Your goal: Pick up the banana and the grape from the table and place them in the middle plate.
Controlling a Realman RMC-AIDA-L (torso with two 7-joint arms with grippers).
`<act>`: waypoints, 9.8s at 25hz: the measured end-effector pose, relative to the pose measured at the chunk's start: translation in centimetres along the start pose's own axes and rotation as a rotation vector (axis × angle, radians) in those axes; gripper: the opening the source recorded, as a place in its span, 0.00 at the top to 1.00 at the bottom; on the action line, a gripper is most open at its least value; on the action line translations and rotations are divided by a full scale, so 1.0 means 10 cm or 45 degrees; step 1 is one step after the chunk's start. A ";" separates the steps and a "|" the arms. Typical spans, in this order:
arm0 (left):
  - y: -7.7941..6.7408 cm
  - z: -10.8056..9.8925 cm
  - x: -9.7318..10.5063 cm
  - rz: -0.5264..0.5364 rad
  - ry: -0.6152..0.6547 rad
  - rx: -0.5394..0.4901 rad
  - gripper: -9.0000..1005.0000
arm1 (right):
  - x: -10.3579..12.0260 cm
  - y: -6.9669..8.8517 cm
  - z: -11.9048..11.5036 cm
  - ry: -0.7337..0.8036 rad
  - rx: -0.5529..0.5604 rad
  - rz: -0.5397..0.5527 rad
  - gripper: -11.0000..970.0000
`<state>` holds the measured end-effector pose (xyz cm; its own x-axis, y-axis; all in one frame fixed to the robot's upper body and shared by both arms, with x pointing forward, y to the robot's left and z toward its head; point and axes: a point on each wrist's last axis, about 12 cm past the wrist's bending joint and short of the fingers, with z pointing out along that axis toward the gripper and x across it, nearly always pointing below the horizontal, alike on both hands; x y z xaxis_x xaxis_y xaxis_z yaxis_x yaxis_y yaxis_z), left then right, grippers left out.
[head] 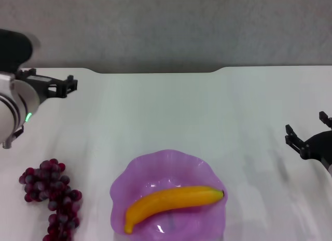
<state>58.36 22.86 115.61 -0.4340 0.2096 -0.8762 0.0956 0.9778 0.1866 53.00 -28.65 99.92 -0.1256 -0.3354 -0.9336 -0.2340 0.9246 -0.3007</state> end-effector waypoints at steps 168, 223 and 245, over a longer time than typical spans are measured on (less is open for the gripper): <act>-0.34 0.28 0.96 0.273 0.595 -0.122 0.37 | 0.00 0.01 0.09 0.054 -0.036 -0.016 0.08; -0.43 0.27 1.03 0.265 0.439 -0.099 0.78 | 0.01 0.03 0.07 0.060 -0.050 -0.025 0.36; -0.23 -0.17 0.84 0.173 0.062 -0.097 0.80 | 0.04 0.02 0.05 0.072 -0.045 -0.025 0.36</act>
<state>53.02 22.41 108.61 -0.4650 0.3384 -0.8181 0.0892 0.9373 0.3370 53.36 -28.56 99.38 -0.1748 -0.3643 -0.9147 -0.2709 0.9110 -0.3110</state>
